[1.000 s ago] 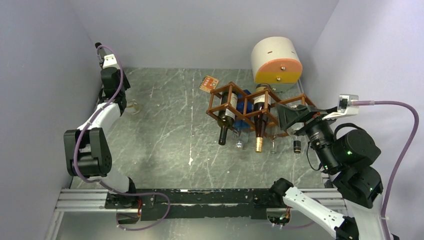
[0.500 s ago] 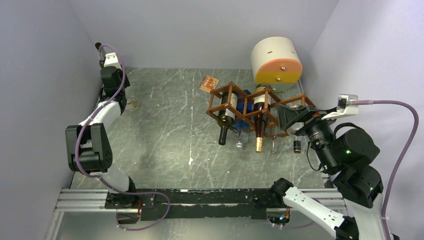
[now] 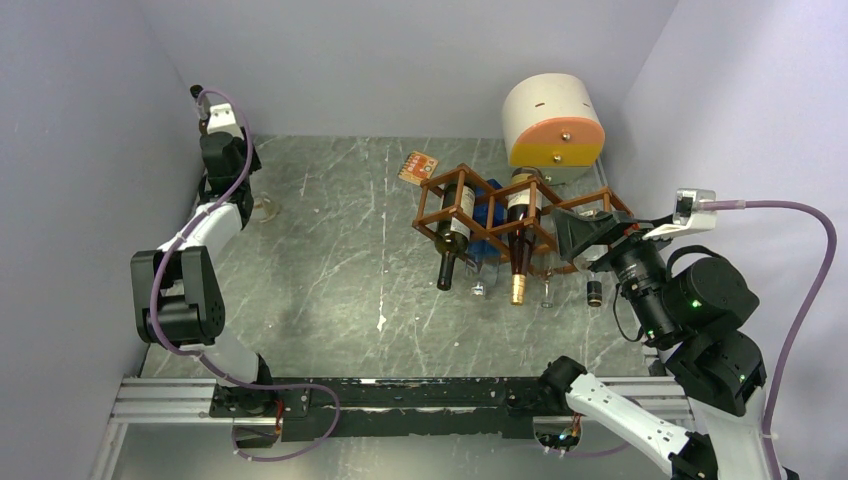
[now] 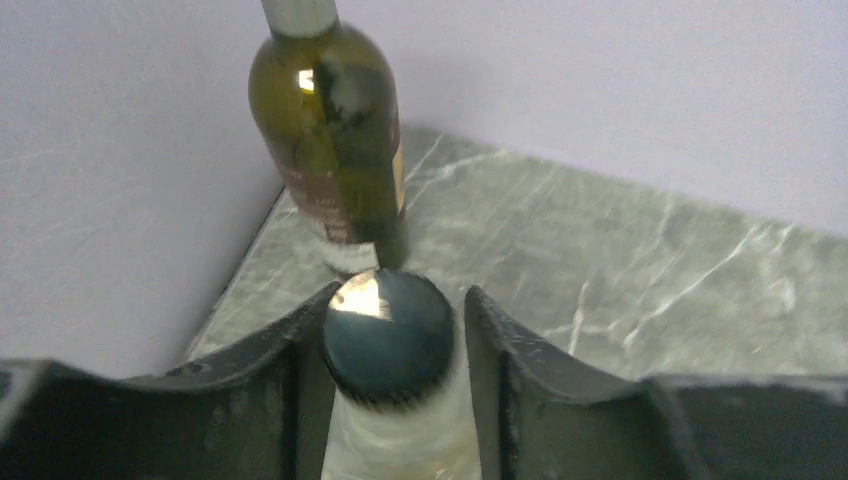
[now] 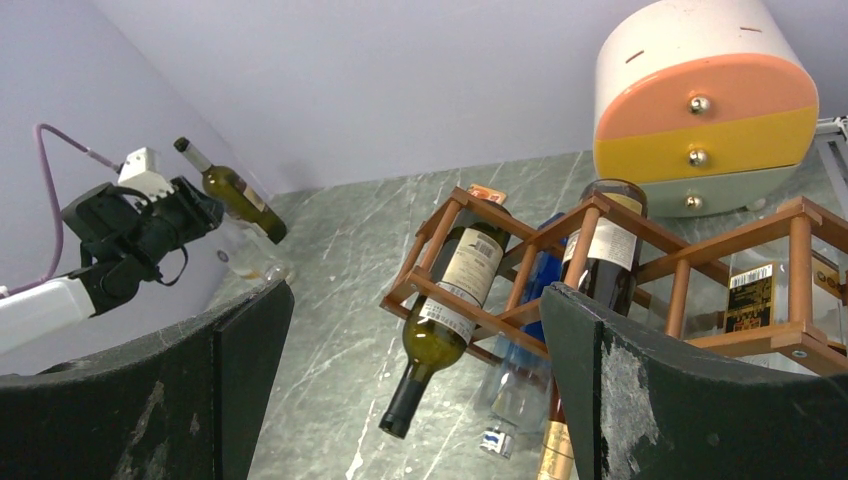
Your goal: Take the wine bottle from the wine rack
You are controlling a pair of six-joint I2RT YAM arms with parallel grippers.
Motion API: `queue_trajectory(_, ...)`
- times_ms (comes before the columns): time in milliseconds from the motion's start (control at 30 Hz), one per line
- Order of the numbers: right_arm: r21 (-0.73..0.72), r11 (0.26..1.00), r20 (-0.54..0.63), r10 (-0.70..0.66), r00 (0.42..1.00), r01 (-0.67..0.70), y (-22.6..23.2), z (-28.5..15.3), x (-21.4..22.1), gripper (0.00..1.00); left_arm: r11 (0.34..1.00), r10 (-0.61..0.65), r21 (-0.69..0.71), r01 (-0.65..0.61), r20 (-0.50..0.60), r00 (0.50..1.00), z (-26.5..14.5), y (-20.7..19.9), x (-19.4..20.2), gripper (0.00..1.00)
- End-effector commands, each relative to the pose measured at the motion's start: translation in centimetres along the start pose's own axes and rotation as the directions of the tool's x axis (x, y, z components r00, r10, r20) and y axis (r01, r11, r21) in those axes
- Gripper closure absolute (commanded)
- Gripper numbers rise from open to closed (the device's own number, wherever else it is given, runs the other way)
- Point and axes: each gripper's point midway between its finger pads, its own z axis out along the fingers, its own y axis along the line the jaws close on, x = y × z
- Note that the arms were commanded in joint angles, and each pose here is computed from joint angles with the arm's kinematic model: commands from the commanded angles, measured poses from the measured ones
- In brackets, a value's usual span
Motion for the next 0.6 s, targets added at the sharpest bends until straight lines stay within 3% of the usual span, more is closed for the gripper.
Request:
queue_trajectory(0,0.0,1.0,-0.002,0.006,1.0,-0.006,0.0,-0.1,0.1,0.0,0.997,-0.071,0.021,0.068,0.273,0.959,-1.2,0.3,-8.9,0.4)
queue_trajectory(100,0.002,1.0,-0.008,0.007,1.0,-0.007,-0.1,0.0,0.5,0.0,0.996,-0.085,0.016,0.083,0.258,0.962,-1.5,0.4,-8.4,0.23)
queue_trajectory(200,-0.002,1.0,-0.019,0.009,1.0,-0.009,0.0,0.2,1.0,0.0,0.994,-0.106,-0.002,0.11,0.233,0.967,-2.1,0.9,-8.1,0.12)
queue_trajectory(400,-0.004,1.0,-0.041,-0.002,0.999,0.001,0.0,0.1,1.4,0.0,0.96,-0.185,-0.176,0.218,0.188,0.965,-5.9,4.6,-8.7,0.0)
queue_trajectory(467,0.018,0.999,-0.069,-0.028,0.997,0.03,-0.4,0.3,1.9,0.0,0.938,-0.214,-0.233,0.257,0.194,0.957,-8.1,6.0,-9.7,0.01)
queue_trajectory(567,0.077,0.994,-0.136,-0.061,0.989,0.072,-1.5,0.6,3.6,0.0,0.932,-0.247,-0.205,0.297,0.238,0.939,-11.6,6.5,-12.2,0.01)
